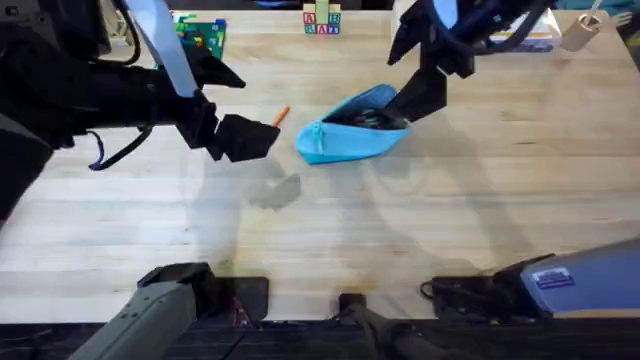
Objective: Unzip the bag, pick up the pens from the table one at a time and place them inside, then zip the bag closed.
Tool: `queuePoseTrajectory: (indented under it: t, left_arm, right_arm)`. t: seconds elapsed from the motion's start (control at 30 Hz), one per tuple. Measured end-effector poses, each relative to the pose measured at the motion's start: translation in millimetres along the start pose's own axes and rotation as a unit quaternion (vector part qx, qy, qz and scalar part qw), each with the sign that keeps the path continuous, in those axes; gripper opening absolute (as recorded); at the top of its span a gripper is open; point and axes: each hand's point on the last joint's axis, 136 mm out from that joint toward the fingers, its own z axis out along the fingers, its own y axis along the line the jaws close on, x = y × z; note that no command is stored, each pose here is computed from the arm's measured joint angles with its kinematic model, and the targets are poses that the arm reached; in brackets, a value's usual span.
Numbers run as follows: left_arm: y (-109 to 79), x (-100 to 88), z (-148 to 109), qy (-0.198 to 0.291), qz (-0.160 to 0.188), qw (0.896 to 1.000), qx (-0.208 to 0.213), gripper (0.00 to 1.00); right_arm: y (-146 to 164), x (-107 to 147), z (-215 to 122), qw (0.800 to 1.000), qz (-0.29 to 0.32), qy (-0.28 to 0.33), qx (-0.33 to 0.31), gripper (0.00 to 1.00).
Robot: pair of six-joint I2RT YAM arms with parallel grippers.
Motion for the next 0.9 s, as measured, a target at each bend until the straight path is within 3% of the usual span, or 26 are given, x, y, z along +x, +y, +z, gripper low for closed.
queuePoseTrajectory:
  t: [0.27,0.9]
  left_arm:
    - [-0.1,-0.1,0,0.0,0.0,1.0,0.0,0.995]
    - [-0.1,0.0,0,0.0,0.0,1.0,0.0,0.995]
  right_arm:
    - [0,3,-38,0.993,0.089,0.015,0.082,0.998]
    - [33,-11,-117,0.974,0.117,-0.063,0.184,0.997]
